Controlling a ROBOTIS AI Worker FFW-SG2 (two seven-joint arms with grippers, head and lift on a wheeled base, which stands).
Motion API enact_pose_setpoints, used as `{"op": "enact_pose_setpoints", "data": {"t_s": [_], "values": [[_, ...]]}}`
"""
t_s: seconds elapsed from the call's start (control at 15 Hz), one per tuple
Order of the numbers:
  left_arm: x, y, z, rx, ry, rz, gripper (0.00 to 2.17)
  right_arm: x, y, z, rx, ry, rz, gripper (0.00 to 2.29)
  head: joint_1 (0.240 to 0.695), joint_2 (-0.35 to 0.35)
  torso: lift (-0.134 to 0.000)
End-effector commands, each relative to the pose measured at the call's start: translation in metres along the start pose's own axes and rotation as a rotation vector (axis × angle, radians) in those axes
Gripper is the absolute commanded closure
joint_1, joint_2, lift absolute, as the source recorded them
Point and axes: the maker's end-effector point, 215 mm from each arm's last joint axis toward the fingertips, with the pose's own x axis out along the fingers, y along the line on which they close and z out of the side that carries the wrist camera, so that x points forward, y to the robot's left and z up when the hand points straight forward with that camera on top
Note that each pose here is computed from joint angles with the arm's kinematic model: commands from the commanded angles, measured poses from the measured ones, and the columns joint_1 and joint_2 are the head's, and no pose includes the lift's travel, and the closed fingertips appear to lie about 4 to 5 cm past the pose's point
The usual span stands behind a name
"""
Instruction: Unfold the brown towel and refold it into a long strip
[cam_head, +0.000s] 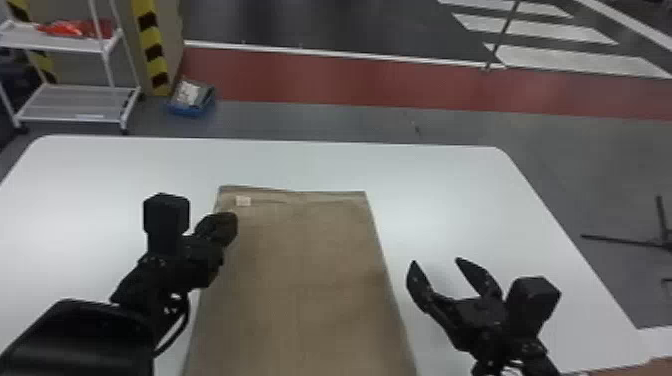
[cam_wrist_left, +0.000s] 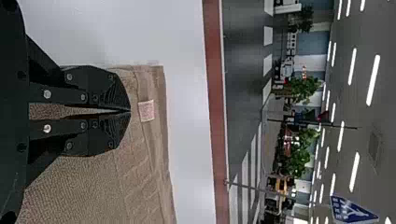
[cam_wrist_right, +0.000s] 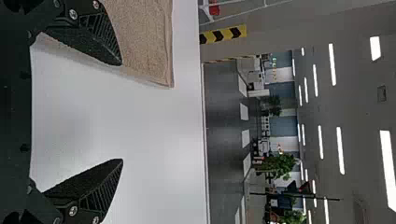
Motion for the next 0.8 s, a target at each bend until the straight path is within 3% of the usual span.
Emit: {"op": "enact_pose_setpoints", "data": {"t_s": [0.0, 0.33, 0.73], "values": [[0.013, 0.005, -0.001, 0.007, 0.01, 0.004, 0.49, -0.001, 0.0, -0.001, 0.0, 0.002, 0.001, 0.15, 0.695, -0.188, -0.123], [0.041, 0.022, 0.002, 0.023, 0.001, 0.025, 0.49, -0.002, -0.001, -0.002, 0.0, 0.003, -0.003, 0.15, 0.695, -0.18, -0.123], [0.047, 0.038, 0.004, 0.019, 0.003, 0.042, 0.51, -0.001, -0.002, -0.001, 0.0, 0.001, -0.004, 0.15, 0.695, -0.164, -0.123]]}}
